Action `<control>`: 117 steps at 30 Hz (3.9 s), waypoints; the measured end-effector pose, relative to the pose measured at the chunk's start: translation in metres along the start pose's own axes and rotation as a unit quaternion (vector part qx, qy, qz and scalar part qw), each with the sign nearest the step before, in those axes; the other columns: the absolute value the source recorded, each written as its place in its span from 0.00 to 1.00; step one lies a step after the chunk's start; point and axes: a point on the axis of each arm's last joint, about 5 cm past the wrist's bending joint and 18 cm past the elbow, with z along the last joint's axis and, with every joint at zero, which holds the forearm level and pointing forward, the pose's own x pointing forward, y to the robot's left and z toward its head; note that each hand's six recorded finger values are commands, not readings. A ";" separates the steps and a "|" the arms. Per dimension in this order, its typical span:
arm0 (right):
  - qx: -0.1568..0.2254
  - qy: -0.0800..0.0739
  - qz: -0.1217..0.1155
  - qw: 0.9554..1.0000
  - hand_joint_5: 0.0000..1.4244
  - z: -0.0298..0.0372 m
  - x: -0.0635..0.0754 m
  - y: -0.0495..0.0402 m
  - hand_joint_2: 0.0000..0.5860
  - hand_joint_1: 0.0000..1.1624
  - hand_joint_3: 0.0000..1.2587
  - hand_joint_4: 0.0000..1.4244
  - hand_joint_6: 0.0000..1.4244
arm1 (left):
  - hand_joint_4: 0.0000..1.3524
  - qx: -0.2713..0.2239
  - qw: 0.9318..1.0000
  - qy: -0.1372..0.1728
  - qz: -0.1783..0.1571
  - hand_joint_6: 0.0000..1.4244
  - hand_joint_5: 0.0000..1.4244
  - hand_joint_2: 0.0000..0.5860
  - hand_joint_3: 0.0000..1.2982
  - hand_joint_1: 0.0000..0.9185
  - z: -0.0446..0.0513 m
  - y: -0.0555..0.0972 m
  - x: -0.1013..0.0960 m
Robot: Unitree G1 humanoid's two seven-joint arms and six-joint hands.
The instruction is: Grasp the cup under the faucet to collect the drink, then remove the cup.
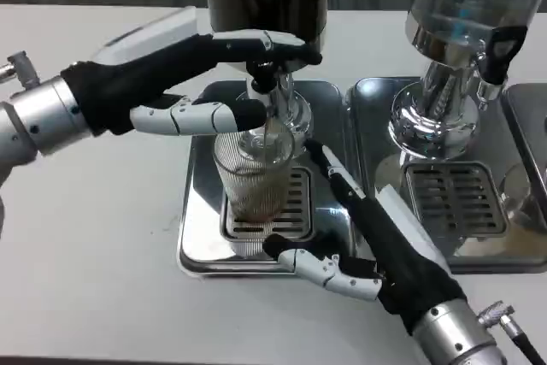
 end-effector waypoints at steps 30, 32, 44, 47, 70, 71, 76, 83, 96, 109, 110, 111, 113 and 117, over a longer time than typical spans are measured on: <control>0.005 -0.003 0.006 1.000 0.00 0.0002 0.015 0.0073 0.29 0.47 0.00 0.00 0.00 | 0.12 0.006 1.000 -0.004 0.001 0.08 0.11 0.27 0.18 0.00 0.0017 0.000 0.000; 0.005 -0.004 0.005 1.000 0.00 0.0005 0.016 0.0071 0.29 0.47 0.00 0.00 0.00 | 0.12 0.007 1.000 -0.005 0.000 0.08 0.11 0.27 0.18 0.00 0.0021 -0.001 0.000; 0.006 0.001 0.004 1.000 0.00 -0.0019 0.019 0.0084 0.28 0.47 0.00 0.00 0.00 | 0.12 0.011 1.000 -0.008 -0.001 0.08 0.12 0.27 0.19 0.00 0.0035 -0.001 0.000; 0.006 0.001 0.003 1.000 0.00 -0.0020 0.019 0.0090 0.28 0.47 0.00 0.00 0.00 | 0.12 0.011 1.000 -0.009 -0.001 0.08 0.12 0.27 0.19 0.00 0.0036 -0.001 0.000; 0.015 -0.007 0.002 1.000 0.00 -0.0031 0.031 0.0124 0.26 0.44 0.00 0.00 0.01 | 0.13 0.012 1.000 -0.008 0.000 0.09 0.12 0.27 0.19 0.00 0.0036 -0.001 -0.001; 0.014 -0.008 0.002 1.000 0.00 -0.0028 0.031 0.0122 0.26 0.44 0.00 0.00 0.01 | 0.13 0.012 1.000 -0.008 0.000 0.09 0.12 0.27 0.19 0.00 0.0036 -0.001 -0.001; 0.013 -0.012 0.002 1.000 0.00 -0.0018 0.035 0.0115 0.25 0.44 0.00 0.00 0.01 | 0.13 0.012 1.000 -0.008 0.000 0.09 0.12 0.27 0.19 0.00 0.0037 0.000 -0.001; 0.012 -0.017 -0.004 1.000 0.00 -0.0013 0.035 0.0112 0.24 0.44 0.00 0.00 0.01 | 0.13 0.012 1.000 -0.007 0.001 0.09 0.12 0.27 0.19 0.00 0.0036 -0.001 -0.001; 0.009 -0.014 -0.015 1.000 0.00 -0.0036 0.037 0.0103 0.23 0.43 0.00 0.00 0.01 | 0.13 0.014 1.000 -0.009 0.001 0.09 0.12 0.27 0.19 0.00 0.0042 -0.001 -0.001; 0.005 -0.013 -0.016 1.000 0.00 -0.0059 0.042 0.0086 0.18 0.43 0.00 0.00 0.01 | 0.12 0.013 1.000 -0.008 0.004 0.09 0.12 0.27 0.19 0.00 0.0041 -0.002 -0.002; 0.005 -0.013 -0.018 1.000 0.00 -0.0059 0.043 0.0079 0.18 0.43 0.00 0.00 0.01 | 0.12 0.013 1.000 -0.008 0.004 0.09 0.12 0.27 0.19 0.00 0.0040 -0.002 -0.002; 0.005 -0.013 -0.020 1.000 0.00 -0.0059 0.043 0.0071 0.17 0.42 0.00 0.00 0.01 | 0.12 0.013 1.000 -0.008 0.004 0.09 0.12 0.27 0.19 0.00 0.0040 -0.002 -0.002; 0.004 -0.014 -0.025 1.000 0.00 -0.0058 0.044 0.0055 0.11 0.39 0.00 0.00 0.01 | 0.12 0.013 1.000 -0.008 0.004 0.09 0.12 0.27 0.19 0.00 0.0040 -0.002 -0.002; 0.004 -0.014 -0.026 1.000 0.00 -0.0062 0.045 0.0052 0.08 0.38 0.00 0.00 0.01 | 0.12 0.013 1.000 -0.008 0.005 0.09 0.12 0.27 0.19 0.00 0.0040 -0.002 -0.002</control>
